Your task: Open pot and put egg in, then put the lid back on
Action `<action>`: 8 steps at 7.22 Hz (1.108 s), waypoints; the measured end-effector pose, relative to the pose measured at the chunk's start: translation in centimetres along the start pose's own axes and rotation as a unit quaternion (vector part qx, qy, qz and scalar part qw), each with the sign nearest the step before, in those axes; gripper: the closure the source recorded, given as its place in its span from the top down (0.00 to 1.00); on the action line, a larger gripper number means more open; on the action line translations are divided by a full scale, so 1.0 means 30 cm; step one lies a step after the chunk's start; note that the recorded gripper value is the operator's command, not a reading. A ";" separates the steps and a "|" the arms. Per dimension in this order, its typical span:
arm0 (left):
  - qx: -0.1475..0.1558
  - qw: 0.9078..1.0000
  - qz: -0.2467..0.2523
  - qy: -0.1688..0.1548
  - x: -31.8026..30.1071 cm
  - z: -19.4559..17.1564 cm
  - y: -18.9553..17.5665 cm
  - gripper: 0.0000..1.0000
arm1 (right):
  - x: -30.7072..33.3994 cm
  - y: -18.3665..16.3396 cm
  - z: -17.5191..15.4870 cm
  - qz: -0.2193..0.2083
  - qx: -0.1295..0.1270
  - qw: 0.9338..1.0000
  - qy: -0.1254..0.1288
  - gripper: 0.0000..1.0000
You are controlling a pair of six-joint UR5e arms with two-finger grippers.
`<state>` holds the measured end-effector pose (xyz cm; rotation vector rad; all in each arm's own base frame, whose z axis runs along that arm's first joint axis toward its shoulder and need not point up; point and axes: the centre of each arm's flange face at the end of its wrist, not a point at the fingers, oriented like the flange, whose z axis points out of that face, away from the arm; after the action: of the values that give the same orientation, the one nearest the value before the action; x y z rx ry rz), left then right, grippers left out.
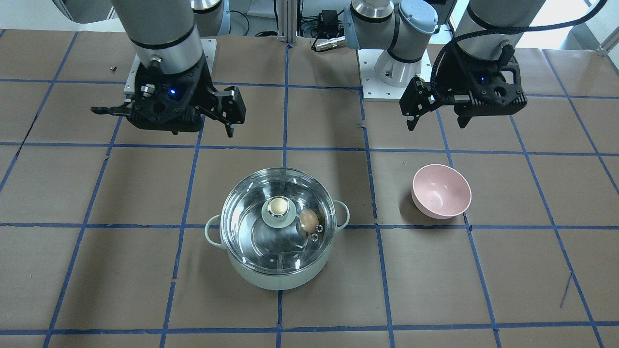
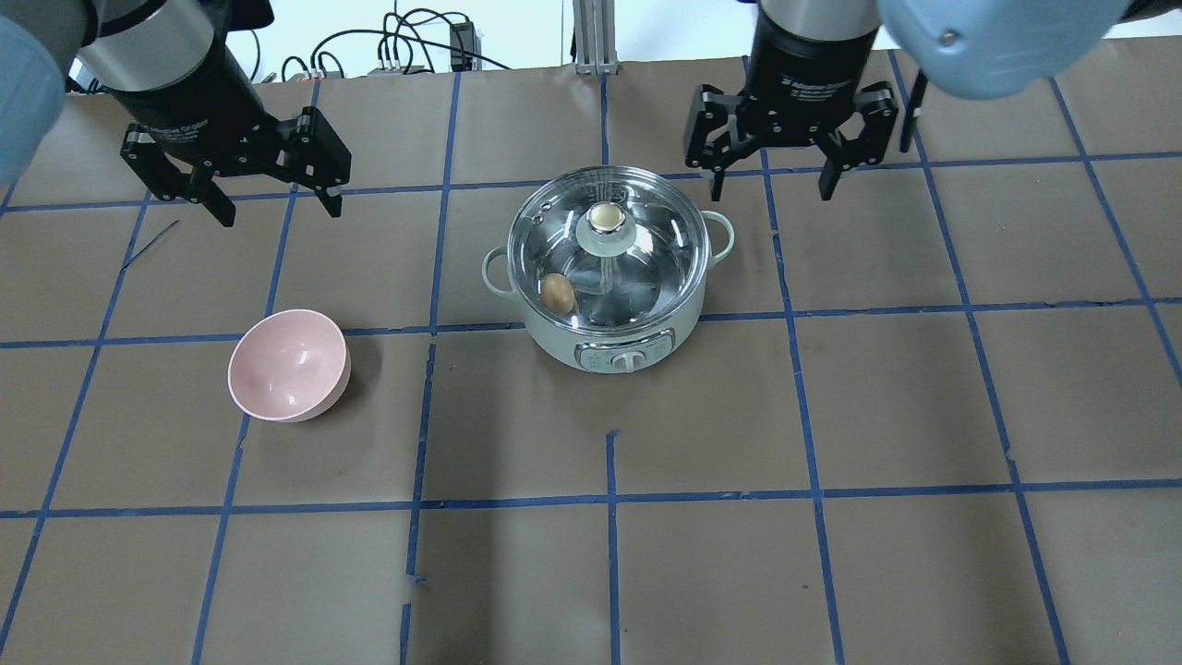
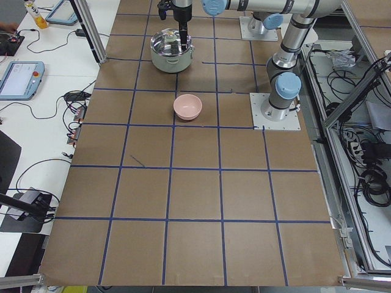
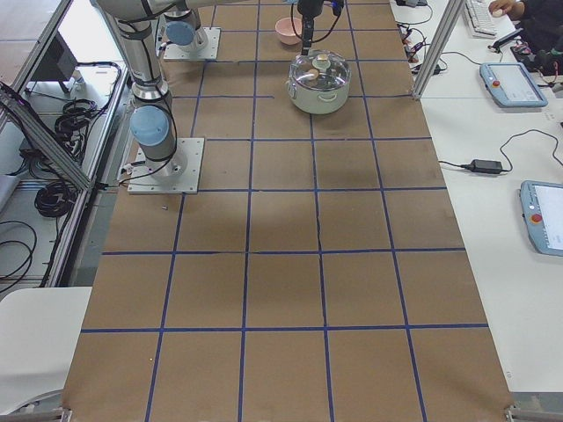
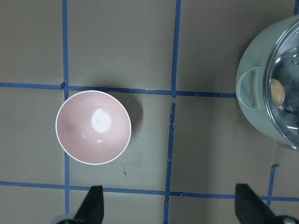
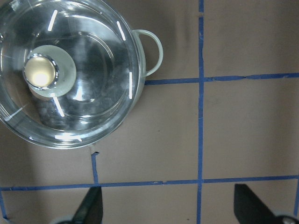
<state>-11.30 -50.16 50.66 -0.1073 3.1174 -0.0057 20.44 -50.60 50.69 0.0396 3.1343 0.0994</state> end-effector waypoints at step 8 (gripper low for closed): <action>0.005 1.000 0.004 0.000 0.017 -0.022 0.008 1.00 | 0.101 0.027 -0.018 -0.001 -0.001 1.000 0.000 1.00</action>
<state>-11.84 -49.97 51.30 -0.0949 3.1182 -0.0207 17.42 -49.75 51.27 0.0351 3.1341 0.1013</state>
